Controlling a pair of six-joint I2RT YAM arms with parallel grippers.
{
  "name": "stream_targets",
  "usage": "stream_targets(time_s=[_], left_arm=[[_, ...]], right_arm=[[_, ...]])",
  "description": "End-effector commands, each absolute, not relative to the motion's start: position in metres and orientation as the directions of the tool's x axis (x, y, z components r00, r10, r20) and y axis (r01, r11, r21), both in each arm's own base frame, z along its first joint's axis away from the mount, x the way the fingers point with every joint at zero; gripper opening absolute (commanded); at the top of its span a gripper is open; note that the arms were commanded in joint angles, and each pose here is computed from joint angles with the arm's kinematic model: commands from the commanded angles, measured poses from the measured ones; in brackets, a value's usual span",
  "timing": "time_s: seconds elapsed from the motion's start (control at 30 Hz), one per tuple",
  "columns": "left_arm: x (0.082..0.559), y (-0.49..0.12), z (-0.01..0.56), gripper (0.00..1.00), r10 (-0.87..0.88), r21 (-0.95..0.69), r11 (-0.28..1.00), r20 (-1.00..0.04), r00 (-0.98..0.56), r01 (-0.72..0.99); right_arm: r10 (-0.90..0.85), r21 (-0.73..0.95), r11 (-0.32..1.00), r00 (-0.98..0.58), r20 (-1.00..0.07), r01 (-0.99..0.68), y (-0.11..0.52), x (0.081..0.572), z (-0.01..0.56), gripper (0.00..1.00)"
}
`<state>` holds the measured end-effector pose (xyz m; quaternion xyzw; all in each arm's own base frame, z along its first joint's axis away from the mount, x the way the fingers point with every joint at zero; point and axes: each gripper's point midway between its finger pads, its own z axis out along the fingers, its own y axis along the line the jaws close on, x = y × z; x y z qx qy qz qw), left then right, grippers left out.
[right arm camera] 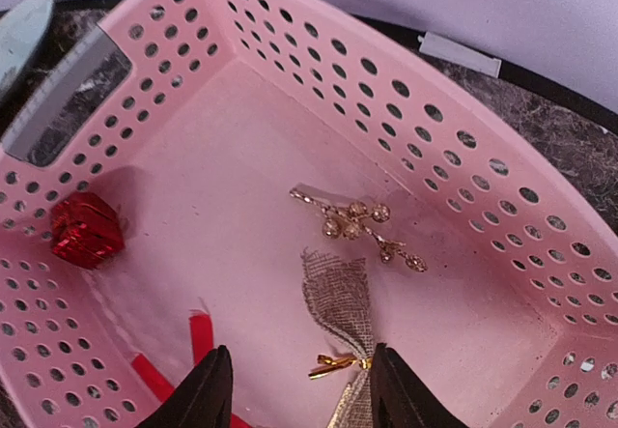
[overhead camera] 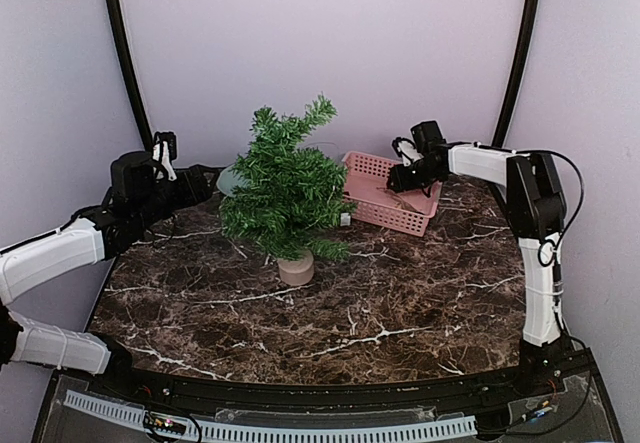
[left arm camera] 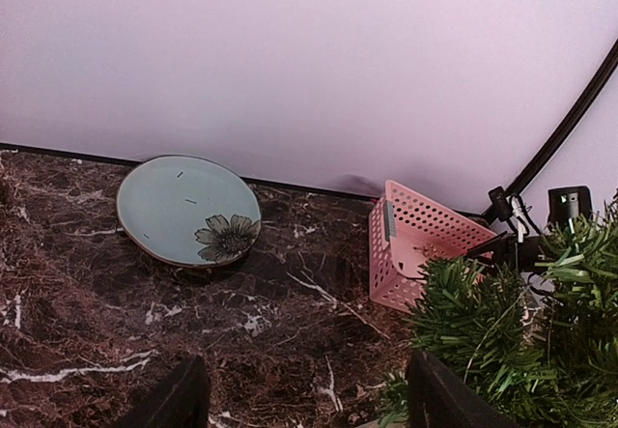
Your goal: Decorate the small christmas tree
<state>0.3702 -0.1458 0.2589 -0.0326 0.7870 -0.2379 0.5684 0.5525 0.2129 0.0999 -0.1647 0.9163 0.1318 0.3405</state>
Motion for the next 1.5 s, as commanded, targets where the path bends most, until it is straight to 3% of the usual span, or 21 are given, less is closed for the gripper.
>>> stream_targets(time_s=[0.0, 0.2, 0.43, 0.73, 1.47], left_arm=[[0.373, -0.145, 0.277, 0.72, -0.342, -0.421, 0.875, -0.887, -0.311, 0.240], [0.375, -0.147, 0.274, 0.72, -0.342, -0.423, 0.873, -0.885, -0.315, 0.242], [0.378, -0.148, 0.272, 0.71, -0.341, -0.423, 0.872, -0.885, -0.316, 0.245], [0.379, -0.147, 0.272, 0.71, -0.338, -0.418, 0.876, -0.888, -0.313, 0.240], [0.381, -0.147, 0.268, 0.71, -0.328, -0.408, 0.881, -0.891, -0.313, 0.239]], right_arm=[[-0.250, 0.055, 0.918, -0.680, -0.689, -0.393, 0.212, 0.569, 0.108, 0.48], [-0.281, 0.000, 0.923, -0.676, -0.682, -0.384, 0.211, 0.581, 0.096, 0.47], [-0.346, -0.105, 0.919, -0.648, -0.679, -0.381, 0.202, 0.595, 0.092, 0.36], [-0.362, -0.090, 0.908, -0.658, -0.660, -0.409, 0.208, 0.599, 0.074, 0.28], [-0.347, -0.100, 0.921, -0.675, -0.651, -0.377, 0.200, 0.614, 0.050, 0.25]])
